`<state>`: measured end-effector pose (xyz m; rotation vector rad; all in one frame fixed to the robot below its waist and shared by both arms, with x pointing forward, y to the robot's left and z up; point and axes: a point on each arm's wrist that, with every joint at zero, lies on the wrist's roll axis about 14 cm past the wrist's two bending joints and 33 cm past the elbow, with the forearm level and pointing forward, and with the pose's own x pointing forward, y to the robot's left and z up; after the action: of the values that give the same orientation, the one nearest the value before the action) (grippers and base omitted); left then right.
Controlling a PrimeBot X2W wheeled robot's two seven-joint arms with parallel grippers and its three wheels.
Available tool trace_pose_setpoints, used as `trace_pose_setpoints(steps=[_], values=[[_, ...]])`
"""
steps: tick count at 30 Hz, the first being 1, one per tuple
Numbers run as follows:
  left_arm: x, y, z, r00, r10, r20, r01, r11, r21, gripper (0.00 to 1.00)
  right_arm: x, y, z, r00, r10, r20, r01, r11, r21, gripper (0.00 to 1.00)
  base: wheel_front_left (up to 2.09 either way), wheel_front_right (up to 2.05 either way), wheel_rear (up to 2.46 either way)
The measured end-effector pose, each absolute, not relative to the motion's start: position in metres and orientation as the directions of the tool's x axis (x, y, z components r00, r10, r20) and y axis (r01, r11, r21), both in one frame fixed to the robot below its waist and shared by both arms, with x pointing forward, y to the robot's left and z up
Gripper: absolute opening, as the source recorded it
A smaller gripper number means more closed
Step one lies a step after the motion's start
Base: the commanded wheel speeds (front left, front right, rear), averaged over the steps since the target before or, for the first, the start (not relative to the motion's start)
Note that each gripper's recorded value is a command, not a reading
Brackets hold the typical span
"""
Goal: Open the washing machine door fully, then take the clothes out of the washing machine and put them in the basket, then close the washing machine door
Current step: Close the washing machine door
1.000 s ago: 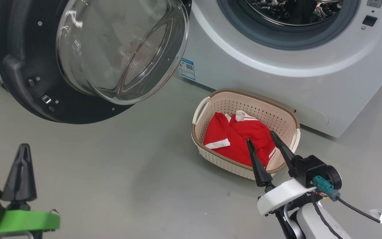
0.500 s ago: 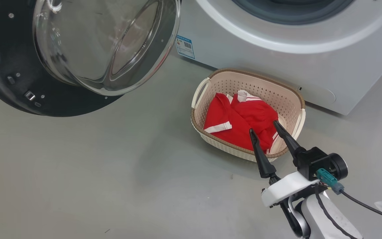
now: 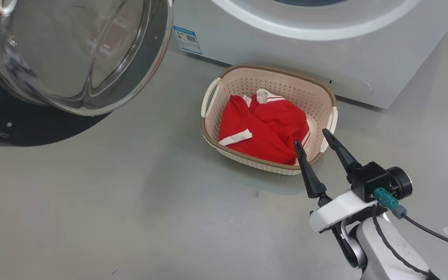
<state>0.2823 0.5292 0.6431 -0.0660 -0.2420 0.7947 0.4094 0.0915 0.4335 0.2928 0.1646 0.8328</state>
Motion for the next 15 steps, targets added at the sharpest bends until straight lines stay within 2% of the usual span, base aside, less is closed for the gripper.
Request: trace_pose_setpoints(steps=[4, 9, 12, 15], values=[[0.288, 0.548, 0.627, 0.623, 0.776, 0.100, -0.702, 0.611, -0.367, 0.00, 0.413, 0.083, 0.431, 0.681, 0.731, -0.038, -0.686, 0.655, 0.318, 1.00, 0.00, 0.00, 0.00], [0.302, 0.555, 0.585, 0.578, 0.812, -0.087, -0.653, 0.395, -0.646, 0.00, 0.415, 0.075, 0.426, 0.697, 0.715, -0.050, -0.667, 0.673, 0.319, 1.00, 0.00, 0.00, 0.00], [0.309, 0.557, 0.572, 0.561, 0.813, -0.158, -0.611, 0.278, -0.741, 0.00, 0.416, 0.071, 0.424, 0.705, 0.707, -0.057, -0.658, 0.682, 0.320, 1.00, 0.00, 0.00, 0.00], [0.318, 0.558, 0.570, 0.568, 0.802, -0.185, -0.559, 0.211, -0.802, 0.00, 0.416, 0.067, 0.423, 0.713, 0.699, -0.062, -0.650, 0.690, 0.318, 1.00, 0.00, 0.00, 0.00]])
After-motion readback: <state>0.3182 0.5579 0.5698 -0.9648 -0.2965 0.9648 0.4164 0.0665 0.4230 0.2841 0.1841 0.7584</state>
